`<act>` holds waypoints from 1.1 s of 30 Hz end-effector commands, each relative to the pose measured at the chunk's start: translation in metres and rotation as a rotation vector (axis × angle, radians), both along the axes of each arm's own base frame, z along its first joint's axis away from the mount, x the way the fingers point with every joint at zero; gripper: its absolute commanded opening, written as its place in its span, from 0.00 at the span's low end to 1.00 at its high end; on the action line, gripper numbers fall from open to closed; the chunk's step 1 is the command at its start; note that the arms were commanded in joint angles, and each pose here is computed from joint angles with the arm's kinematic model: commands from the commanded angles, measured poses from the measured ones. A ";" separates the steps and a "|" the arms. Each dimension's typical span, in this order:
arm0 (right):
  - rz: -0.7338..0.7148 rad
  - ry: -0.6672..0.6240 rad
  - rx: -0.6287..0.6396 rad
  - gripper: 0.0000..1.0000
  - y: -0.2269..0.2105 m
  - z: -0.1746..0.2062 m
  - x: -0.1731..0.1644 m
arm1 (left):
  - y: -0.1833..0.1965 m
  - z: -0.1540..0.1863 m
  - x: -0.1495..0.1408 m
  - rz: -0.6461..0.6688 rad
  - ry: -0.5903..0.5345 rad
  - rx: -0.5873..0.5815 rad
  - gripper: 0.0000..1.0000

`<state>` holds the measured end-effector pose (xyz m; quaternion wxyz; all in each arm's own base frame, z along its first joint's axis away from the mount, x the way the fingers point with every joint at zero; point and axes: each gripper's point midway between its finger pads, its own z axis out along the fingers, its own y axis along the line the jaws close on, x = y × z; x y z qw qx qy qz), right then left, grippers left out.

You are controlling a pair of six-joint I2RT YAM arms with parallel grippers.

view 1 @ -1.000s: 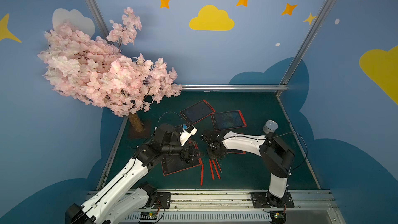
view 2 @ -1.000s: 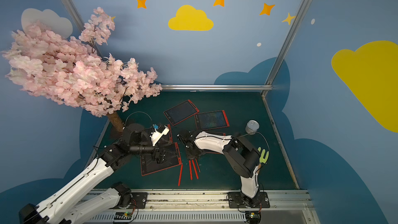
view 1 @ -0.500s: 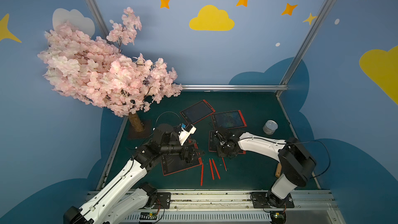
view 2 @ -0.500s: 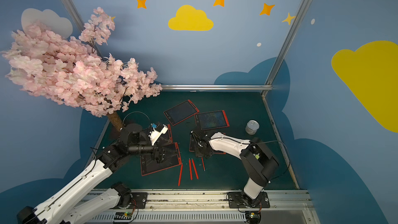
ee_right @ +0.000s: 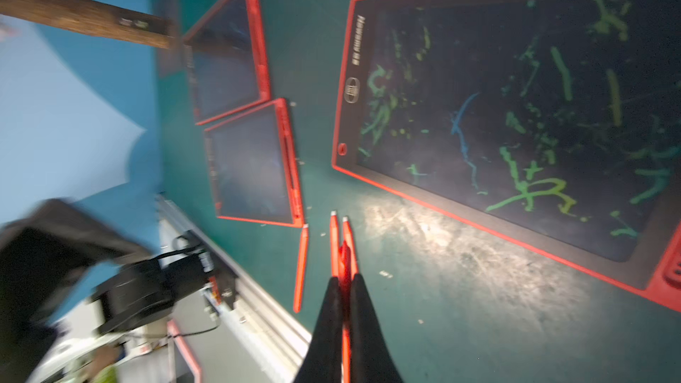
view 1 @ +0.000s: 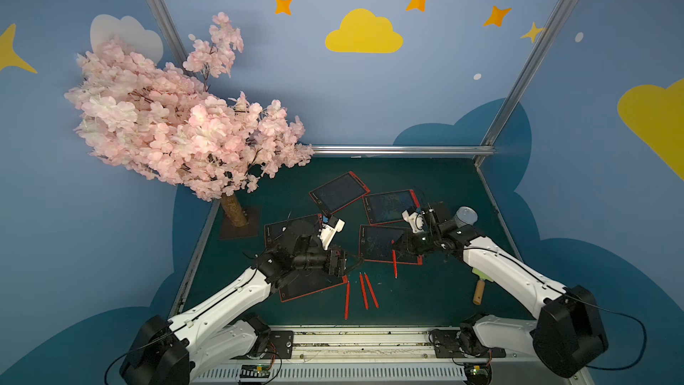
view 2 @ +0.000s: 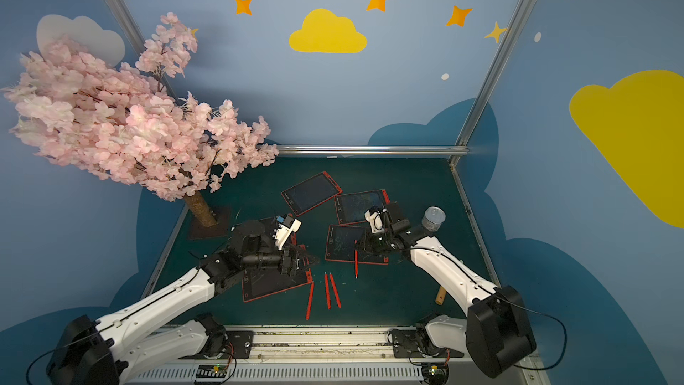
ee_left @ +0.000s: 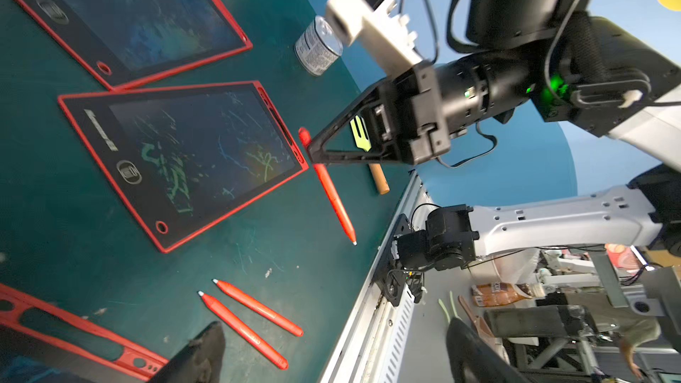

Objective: Place the stylus back onto the writing tablet
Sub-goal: Pick up the stylus from the center of the board.

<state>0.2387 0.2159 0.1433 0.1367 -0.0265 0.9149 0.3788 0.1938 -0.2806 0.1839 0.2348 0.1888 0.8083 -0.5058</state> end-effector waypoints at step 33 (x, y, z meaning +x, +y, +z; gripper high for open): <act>0.070 -0.092 0.462 0.05 0.004 0.087 -0.012 | -0.105 0.034 0.011 -0.275 0.228 -0.385 0.34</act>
